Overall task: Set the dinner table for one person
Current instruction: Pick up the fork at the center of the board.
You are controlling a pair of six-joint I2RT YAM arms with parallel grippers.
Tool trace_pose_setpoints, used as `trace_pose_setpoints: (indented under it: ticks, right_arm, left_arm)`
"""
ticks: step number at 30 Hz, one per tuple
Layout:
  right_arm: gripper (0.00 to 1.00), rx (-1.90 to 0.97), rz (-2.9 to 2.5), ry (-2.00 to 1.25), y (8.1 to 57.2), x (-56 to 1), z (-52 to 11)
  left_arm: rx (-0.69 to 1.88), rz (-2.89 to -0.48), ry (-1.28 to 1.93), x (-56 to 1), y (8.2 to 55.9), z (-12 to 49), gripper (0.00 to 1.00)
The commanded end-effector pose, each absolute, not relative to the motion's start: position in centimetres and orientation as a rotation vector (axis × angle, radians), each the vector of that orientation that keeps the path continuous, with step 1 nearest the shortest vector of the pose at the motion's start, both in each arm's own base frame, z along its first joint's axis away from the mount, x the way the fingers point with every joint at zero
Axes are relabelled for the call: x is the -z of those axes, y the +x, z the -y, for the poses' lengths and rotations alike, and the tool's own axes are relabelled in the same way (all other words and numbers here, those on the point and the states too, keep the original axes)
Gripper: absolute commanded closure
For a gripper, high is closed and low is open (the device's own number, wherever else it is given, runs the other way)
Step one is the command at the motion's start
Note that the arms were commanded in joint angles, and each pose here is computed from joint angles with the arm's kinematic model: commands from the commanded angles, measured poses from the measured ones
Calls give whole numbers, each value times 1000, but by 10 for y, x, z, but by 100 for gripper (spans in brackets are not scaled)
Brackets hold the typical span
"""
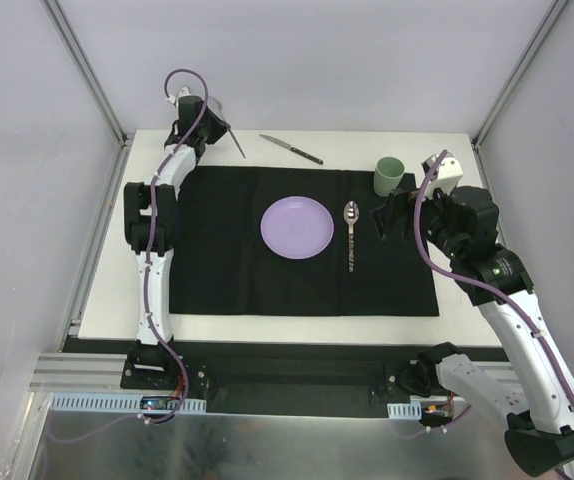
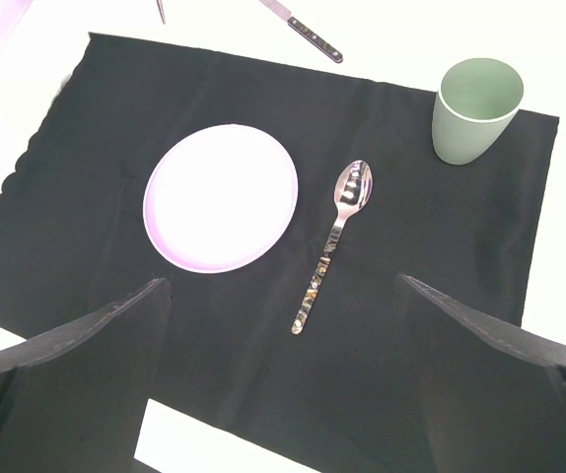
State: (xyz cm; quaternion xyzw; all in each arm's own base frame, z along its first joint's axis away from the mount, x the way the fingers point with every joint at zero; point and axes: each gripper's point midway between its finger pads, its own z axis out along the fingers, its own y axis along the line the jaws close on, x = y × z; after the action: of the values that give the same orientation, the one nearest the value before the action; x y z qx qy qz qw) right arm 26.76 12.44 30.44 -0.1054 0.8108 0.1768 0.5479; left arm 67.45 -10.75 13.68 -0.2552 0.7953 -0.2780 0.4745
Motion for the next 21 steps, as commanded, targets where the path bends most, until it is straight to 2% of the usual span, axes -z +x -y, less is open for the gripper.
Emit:
trace_pose_setpoints:
  ticks: [1, 7, 13, 21]
  right_arm:
    - [0, -432, -1902, -249, 269, -309, -126]
    - [0, -442, -1906, -250, 269, -309, -127]
    - [0, -448, -1899, -252, 268, -312, -128]
    - [0, -501, -1895, -256, 260, -314, -133]
  left_arm:
    - [746, -1781, -551, -223, 674, 104, 100]
    - [765, -1777, -521, -239, 664, 102, 100]
    - [700, -1887, -493, -235, 630, 93, 100]
    - [541, -2149, -382, -221, 540, 77, 100]
